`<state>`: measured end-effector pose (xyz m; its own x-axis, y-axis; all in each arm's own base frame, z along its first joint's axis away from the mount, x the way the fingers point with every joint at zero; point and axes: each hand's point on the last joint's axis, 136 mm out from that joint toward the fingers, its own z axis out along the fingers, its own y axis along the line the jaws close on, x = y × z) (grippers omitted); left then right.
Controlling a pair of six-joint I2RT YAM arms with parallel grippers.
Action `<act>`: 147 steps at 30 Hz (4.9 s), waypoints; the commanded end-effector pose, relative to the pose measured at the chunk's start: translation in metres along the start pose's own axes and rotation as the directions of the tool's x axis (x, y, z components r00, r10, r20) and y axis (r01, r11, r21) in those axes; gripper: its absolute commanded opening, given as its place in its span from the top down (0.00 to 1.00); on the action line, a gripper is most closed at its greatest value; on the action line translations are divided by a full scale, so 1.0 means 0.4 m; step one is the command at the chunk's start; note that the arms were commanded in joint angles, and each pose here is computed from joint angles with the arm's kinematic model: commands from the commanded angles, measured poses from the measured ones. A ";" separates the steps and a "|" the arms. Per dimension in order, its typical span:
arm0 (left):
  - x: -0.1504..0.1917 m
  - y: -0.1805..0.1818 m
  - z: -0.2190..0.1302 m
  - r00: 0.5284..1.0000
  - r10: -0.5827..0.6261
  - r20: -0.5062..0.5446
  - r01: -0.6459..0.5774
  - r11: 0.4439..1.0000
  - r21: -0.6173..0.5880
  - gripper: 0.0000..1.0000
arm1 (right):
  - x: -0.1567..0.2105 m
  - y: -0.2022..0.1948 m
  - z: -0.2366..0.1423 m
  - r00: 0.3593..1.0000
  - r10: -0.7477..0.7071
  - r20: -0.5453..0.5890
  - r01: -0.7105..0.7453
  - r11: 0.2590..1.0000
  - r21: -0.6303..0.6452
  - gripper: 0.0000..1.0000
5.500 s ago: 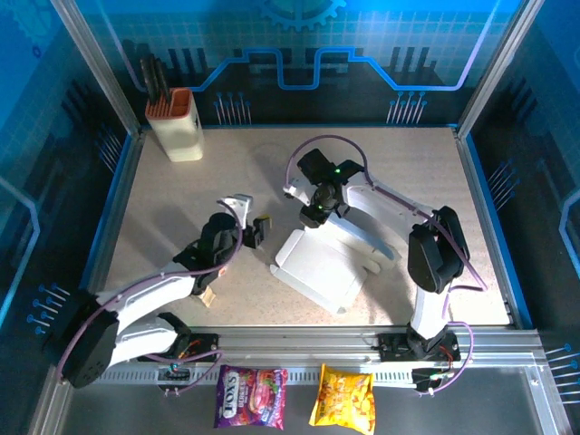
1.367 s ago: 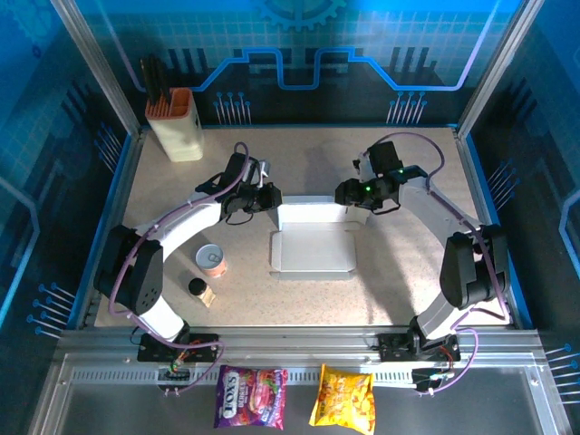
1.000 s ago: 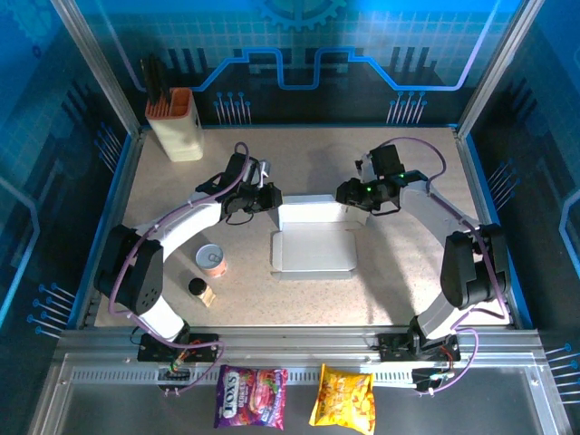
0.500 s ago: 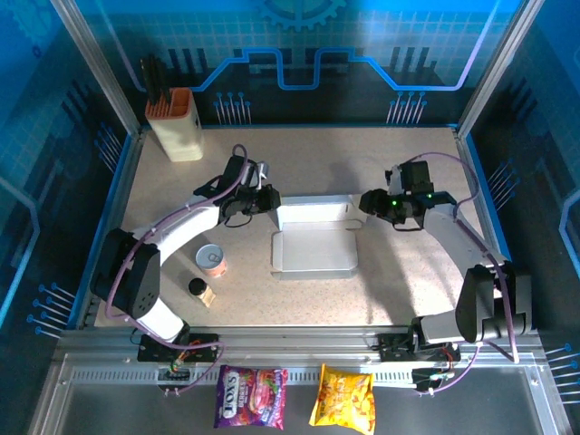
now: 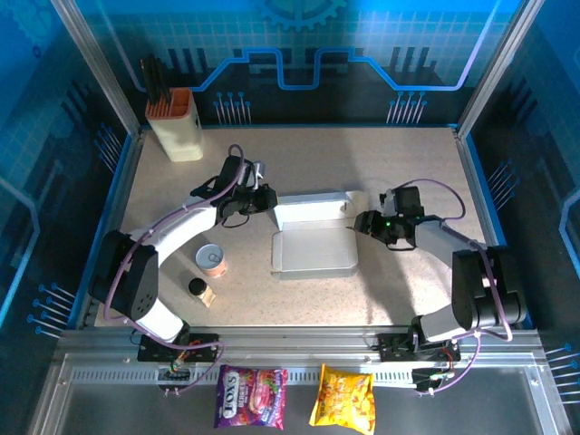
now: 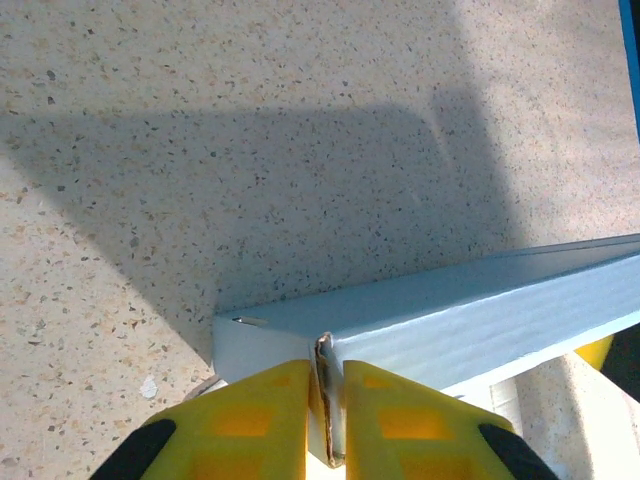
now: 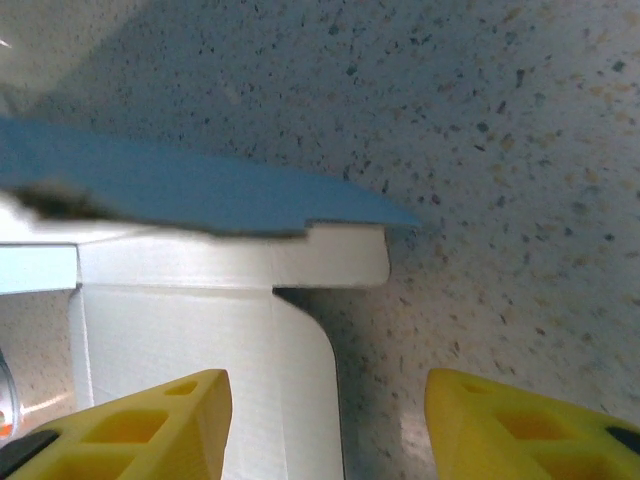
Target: Fold the paper box
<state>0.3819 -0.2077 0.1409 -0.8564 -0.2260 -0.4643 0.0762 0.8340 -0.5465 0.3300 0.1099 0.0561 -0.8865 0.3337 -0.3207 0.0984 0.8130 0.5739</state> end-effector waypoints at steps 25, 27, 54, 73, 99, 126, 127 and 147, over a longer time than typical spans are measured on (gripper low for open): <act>0.080 0.069 0.015 0.992 -0.070 -0.105 0.062 0.995 -0.080 0.84 | -0.056 0.094 0.033 0.972 0.107 0.211 -0.032 0.943 -0.331 0.55; 0.079 0.069 0.018 0.992 -0.070 -0.107 0.062 0.995 -0.079 0.84 | -0.054 0.106 0.029 0.970 0.092 0.225 -0.013 0.943 -0.332 0.55; 0.091 0.066 0.021 0.988 -0.085 -0.127 0.077 0.995 -0.070 0.84 | -0.013 0.142 0.145 0.982 0.035 0.184 0.026 0.948 -0.316 0.62; 0.093 0.071 0.018 0.988 -0.085 -0.128 0.075 0.994 -0.084 0.84 | -0.026 0.070 0.086 0.977 0.044 0.211 0.016 0.961 -0.274 0.57; 0.090 0.069 0.017 0.988 -0.077 -0.136 0.065 0.994 -0.086 0.83 | -0.211 0.067 0.037 0.928 -0.287 0.239 0.314 0.946 -0.082 0.58; 0.158 0.001 -0.022 0.972 -0.021 -0.234 0.032 0.999 0.041 0.81 | -0.119 0.111 0.022 0.908 -0.344 0.241 0.342 0.938 0.048 0.94; 0.168 -0.006 -0.027 0.969 -0.015 -0.246 0.029 0.998 0.053 0.81 | -0.120 0.112 0.028 0.907 -0.348 0.239 0.346 0.937 0.050 0.95; 0.300 -0.108 -0.094 0.922 0.066 -0.381 0.053 0.955 0.293 0.47 | -0.033 0.311 0.149 0.681 -0.696 0.228 0.727 0.678 -0.104 0.98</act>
<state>0.2641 -0.2457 0.1293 -0.9780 0.0265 -0.2070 0.1707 0.6721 -0.7205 0.3799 0.2098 0.0741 -0.6358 -0.1963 -0.7465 -0.5361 0.8081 0.2441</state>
